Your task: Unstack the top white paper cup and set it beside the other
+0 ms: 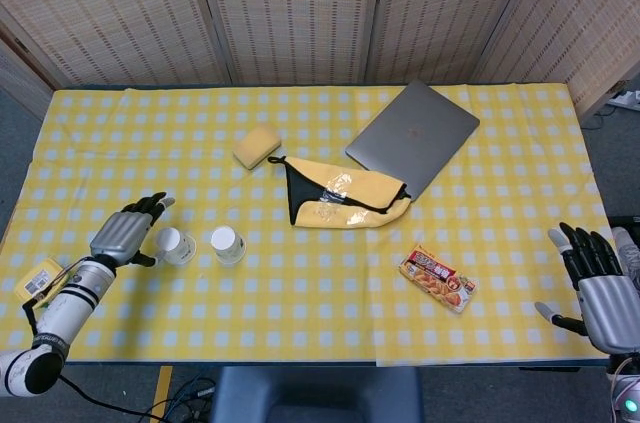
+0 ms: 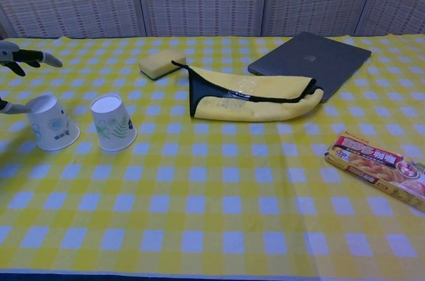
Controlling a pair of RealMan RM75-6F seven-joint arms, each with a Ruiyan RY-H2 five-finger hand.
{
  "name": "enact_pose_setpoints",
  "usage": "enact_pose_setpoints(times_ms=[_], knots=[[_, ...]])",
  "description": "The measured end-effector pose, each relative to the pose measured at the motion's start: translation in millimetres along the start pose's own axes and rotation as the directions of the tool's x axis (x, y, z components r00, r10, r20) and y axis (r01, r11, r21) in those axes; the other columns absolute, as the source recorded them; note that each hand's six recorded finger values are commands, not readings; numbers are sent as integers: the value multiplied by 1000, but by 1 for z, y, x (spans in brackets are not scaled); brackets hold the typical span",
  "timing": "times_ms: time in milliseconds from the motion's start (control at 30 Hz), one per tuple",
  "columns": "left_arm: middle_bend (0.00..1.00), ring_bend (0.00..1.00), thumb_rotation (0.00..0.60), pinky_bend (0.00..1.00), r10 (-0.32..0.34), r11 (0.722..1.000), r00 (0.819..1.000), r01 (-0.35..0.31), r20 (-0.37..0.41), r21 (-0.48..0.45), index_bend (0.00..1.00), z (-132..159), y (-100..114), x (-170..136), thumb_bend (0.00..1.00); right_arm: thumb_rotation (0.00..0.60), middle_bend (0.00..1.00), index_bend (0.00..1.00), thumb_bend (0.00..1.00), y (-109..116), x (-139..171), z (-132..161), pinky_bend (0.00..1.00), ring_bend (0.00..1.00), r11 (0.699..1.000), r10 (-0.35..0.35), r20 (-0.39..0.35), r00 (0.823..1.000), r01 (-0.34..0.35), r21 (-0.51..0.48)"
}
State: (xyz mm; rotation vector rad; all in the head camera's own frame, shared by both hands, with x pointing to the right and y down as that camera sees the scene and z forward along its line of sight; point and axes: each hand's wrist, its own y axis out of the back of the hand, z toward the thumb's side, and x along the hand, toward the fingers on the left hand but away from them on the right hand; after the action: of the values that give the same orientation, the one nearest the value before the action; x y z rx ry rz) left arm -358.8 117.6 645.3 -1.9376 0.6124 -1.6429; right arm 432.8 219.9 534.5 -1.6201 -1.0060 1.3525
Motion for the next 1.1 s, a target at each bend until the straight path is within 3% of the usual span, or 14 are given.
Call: enact_pose_setpoints(times_ms=[267,467,600,800,1100], knots=[[0,0,600,165,93,996,995,-93,25,-3,0,20,27,-54,347,600,0,0,110,5,5,2,0,0,1000,-15,-20,1000,14,-15],[0,0,600,165,242,970,970,-243,19,13,0,16,33,-108,347,600,0,0,112,7,10,3,0,0,1000,-22,-28,999,21,-17],[0,0,600,165,348,937,938,-348,4,28,0,4,22,-151,347,600,0,0,113,5,11,3,0,0,1000,-16,-26,1000,16,-11],[0,0,600,165,425,905,903,-423,-65,52,0,-26,-7,-197,347,600,0,0,113,-1,8,4,0,0,1000,1,-23,1000,-1,3],[0,0,600,165,457,889,885,-456,-91,34,0,-49,-34,-211,347,600,0,0,113,-9,4,9,0,0,999,15,-12,1000,-15,31]])
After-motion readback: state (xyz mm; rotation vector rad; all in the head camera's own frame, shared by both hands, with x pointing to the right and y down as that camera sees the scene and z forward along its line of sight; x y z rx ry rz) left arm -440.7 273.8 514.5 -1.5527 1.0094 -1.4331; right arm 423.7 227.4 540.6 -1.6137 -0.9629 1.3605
